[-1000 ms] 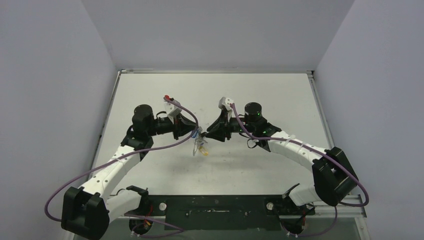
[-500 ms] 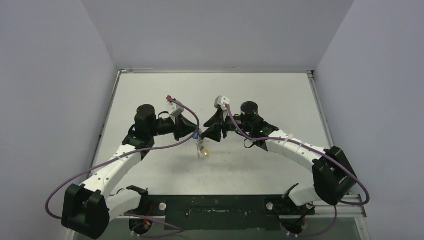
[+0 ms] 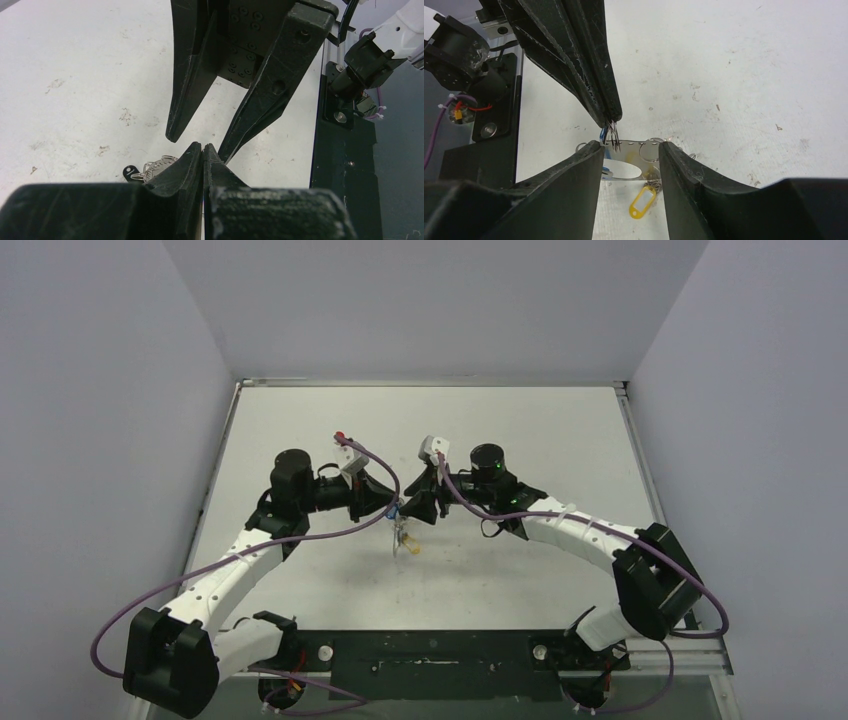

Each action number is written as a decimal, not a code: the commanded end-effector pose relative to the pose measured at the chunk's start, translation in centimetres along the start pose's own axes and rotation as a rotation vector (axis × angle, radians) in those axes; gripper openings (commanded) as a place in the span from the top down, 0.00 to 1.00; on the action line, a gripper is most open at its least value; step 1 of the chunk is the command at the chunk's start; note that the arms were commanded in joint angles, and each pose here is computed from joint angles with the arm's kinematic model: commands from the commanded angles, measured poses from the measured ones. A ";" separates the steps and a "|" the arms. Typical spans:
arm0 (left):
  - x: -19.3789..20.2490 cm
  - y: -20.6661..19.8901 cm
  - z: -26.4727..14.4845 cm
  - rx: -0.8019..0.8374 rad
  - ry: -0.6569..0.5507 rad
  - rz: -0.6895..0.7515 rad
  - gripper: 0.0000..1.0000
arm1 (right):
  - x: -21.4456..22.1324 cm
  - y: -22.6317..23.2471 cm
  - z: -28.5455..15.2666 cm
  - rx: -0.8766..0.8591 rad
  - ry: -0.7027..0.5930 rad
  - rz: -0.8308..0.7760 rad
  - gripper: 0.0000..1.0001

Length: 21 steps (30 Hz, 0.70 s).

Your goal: Put the keys on the keyring

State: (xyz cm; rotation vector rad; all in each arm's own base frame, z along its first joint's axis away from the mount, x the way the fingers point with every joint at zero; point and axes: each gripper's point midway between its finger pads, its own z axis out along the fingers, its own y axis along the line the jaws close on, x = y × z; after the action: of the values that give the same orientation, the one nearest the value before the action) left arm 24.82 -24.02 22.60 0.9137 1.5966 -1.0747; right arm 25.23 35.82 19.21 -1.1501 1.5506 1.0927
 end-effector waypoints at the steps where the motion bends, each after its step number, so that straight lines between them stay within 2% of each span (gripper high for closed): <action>1: -2.7 -0.2 0.1 0.006 -0.046 0.069 1.00 | -1.6 -0.8 -0.4 0.011 -0.051 -0.074 0.56; 9: -2.6 -0.3 0.1 0.009 -0.045 0.072 1.00 | -1.1 -0.8 -0.3 -0.033 -0.049 -0.105 0.62; 21: -2.7 -0.2 0.1 0.008 -0.046 0.078 1.00 | -1.5 0.8 -0.1 -0.146 -0.075 -0.134 0.59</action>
State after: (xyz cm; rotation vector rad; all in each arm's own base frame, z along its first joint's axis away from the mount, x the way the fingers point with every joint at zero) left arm 24.85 -24.02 22.44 0.9129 1.6040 -1.0698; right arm 25.04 35.66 18.14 -1.2299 1.4986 1.1498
